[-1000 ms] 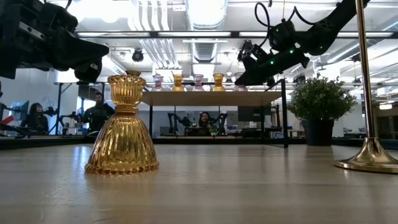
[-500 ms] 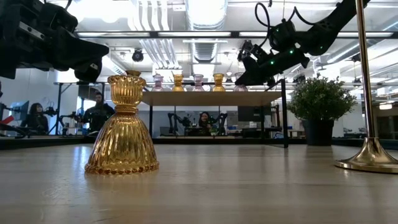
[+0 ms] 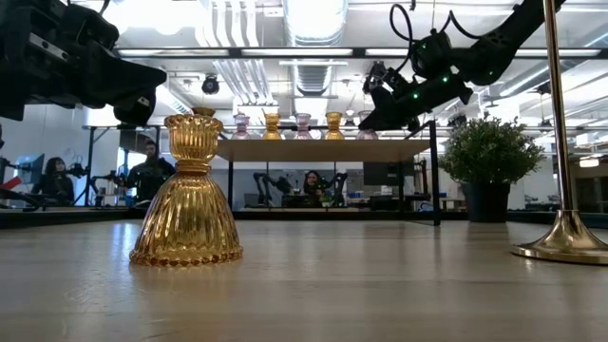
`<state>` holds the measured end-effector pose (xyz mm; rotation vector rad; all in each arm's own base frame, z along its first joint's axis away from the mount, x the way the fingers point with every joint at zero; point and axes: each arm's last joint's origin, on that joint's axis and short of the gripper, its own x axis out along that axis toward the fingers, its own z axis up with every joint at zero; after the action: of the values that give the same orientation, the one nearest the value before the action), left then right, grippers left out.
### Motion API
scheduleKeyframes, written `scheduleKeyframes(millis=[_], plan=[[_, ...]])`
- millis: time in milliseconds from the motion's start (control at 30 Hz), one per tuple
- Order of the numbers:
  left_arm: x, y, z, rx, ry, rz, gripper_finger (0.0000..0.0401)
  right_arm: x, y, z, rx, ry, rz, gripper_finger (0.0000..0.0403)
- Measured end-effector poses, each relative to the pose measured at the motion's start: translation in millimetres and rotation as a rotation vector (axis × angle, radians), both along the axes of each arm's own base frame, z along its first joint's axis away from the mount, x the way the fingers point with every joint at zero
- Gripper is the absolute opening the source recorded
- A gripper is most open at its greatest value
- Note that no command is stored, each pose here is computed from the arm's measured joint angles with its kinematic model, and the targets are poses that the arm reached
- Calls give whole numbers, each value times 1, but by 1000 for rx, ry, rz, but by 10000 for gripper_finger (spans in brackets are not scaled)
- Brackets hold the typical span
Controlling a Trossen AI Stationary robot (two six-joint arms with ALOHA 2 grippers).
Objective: Pick & Place candle stick holders
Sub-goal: Put the purple glass candle holder on the shelf aligned with the other glass candle holders
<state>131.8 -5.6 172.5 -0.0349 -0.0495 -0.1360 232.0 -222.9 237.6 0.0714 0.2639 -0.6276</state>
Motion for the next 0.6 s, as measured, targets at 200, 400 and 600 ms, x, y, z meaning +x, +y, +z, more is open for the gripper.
scheduleKeyframes(millis=[200, 400, 600], plan=[[0, 0, 0, 0, 0, 0, 14, 0, 0, 0, -1, -1, 1, 109], [0, 0, 0, 0, 0, 0, 14, 0, 0, 0, -7, -3, 15, 109], [0, 0, 0, 0, 0, 0, 14, 2, -2, 4, -19, -9, 20, 109]])
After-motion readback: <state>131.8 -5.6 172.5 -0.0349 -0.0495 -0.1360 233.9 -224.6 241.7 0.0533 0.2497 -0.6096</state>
